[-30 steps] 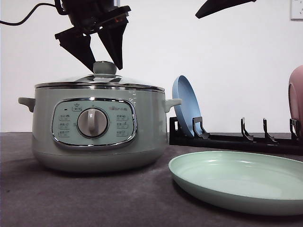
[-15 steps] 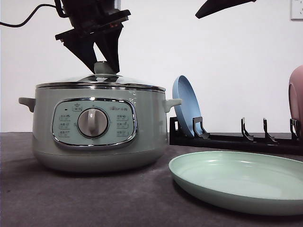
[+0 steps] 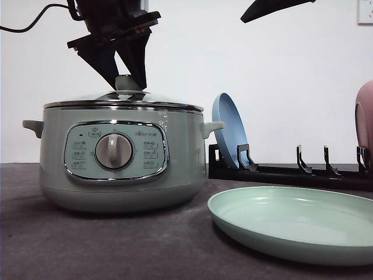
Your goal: Transfer potato from steamer to green plate
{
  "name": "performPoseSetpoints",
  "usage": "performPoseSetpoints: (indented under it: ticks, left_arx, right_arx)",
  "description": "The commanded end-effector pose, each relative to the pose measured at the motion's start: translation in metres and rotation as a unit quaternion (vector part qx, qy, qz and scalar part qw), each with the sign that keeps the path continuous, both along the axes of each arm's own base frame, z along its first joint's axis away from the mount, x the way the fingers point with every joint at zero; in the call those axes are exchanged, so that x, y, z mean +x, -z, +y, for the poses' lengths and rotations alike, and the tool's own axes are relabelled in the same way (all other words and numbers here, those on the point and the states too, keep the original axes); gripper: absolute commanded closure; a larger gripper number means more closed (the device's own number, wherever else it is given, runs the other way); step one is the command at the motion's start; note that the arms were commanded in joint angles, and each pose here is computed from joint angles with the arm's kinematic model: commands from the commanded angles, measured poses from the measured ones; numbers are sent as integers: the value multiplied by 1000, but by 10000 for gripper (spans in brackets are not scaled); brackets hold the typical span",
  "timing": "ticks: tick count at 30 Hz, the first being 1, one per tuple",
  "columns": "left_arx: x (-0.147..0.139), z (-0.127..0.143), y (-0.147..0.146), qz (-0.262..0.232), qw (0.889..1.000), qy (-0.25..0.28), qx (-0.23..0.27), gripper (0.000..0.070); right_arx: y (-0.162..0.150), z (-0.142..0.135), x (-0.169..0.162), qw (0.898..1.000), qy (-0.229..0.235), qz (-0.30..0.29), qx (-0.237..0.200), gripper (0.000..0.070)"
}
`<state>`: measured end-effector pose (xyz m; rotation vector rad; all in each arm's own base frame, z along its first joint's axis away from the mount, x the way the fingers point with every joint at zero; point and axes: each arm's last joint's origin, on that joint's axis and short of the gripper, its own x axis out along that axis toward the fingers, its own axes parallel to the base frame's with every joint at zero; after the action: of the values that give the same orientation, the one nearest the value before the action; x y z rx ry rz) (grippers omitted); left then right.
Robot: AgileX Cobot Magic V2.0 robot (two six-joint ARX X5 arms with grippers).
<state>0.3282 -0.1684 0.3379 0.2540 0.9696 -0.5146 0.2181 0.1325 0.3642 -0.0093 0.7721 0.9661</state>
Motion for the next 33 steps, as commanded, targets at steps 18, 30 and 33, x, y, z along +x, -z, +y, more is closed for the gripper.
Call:
performPoseSetpoints:
  ticks: [18,30,33]
  left_arx:
    - [-45,81,-93,-150,982,-106,-47,697]
    - [-58,149,-109,-172,961,-216,-34,697]
    - [-58,157,-108,-166,958,-230,-30,697]
  right_arx:
    - [-2,3,2,1000,-3,-5,1,347]
    - [-2,6,1,1000,12,-8,-6,267]
    - [-2,12,1,1000,14,-13,-6,261]
